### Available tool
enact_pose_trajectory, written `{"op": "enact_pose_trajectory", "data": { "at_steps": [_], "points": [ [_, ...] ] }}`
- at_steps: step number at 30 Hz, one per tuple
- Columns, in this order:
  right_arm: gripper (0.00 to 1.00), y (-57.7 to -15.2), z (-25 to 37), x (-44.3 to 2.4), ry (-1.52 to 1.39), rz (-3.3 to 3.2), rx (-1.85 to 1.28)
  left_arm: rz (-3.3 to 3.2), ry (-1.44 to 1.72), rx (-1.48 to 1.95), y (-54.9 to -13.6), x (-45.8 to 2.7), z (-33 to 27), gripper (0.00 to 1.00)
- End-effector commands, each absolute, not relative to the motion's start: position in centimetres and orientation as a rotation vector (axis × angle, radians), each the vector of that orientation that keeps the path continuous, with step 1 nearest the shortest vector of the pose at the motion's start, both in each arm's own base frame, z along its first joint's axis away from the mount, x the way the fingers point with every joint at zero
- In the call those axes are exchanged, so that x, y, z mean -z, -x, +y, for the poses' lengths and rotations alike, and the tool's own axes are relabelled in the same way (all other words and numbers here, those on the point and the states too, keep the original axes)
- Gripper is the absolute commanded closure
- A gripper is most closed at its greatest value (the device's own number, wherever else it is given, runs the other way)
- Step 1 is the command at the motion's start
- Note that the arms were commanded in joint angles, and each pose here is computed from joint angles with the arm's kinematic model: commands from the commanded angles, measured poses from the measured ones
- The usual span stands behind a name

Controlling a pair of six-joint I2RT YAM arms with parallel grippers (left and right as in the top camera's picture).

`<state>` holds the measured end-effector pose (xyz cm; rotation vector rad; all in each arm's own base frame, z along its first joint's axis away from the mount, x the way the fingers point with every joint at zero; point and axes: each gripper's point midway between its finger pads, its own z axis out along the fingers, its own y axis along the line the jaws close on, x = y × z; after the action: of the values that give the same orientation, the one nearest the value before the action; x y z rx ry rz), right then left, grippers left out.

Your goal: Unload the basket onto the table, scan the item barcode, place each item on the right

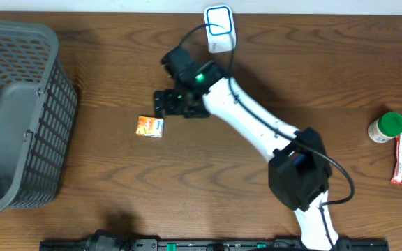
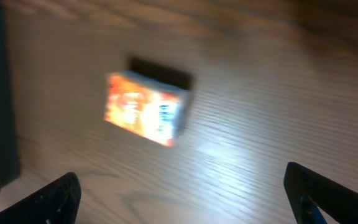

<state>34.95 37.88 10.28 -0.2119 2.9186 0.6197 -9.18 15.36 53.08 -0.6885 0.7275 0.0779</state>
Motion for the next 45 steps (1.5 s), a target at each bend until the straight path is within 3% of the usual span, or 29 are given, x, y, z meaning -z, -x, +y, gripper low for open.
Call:
{"op": "enact_pose_trajectory", "data": {
  "at_steps": [1,13,26,45],
  "points": [
    [0.01,-34.6,39.2,-8.4,0.189,2.923,-0.579,0.724,0.691,-0.092,9.6,-52.9,15.5,0.02],
    [0.01,-36.5,43.1,-3.4,0.158,2.838,-0.61,0.724,0.691,-0.092,9.6,-52.9,15.5,0.02],
    [0.01,-35.7,46.3,-3.3,0.206,2.705,-0.554,0.724,0.691,-0.092,9.6,-52.9,15.5,0.02],
    [0.01,-35.5,44.5,1.6,0.048,2.791,-0.425,0.724,0.691,-0.092,9.6,-52.9,15.5,0.02]
  ]
}}
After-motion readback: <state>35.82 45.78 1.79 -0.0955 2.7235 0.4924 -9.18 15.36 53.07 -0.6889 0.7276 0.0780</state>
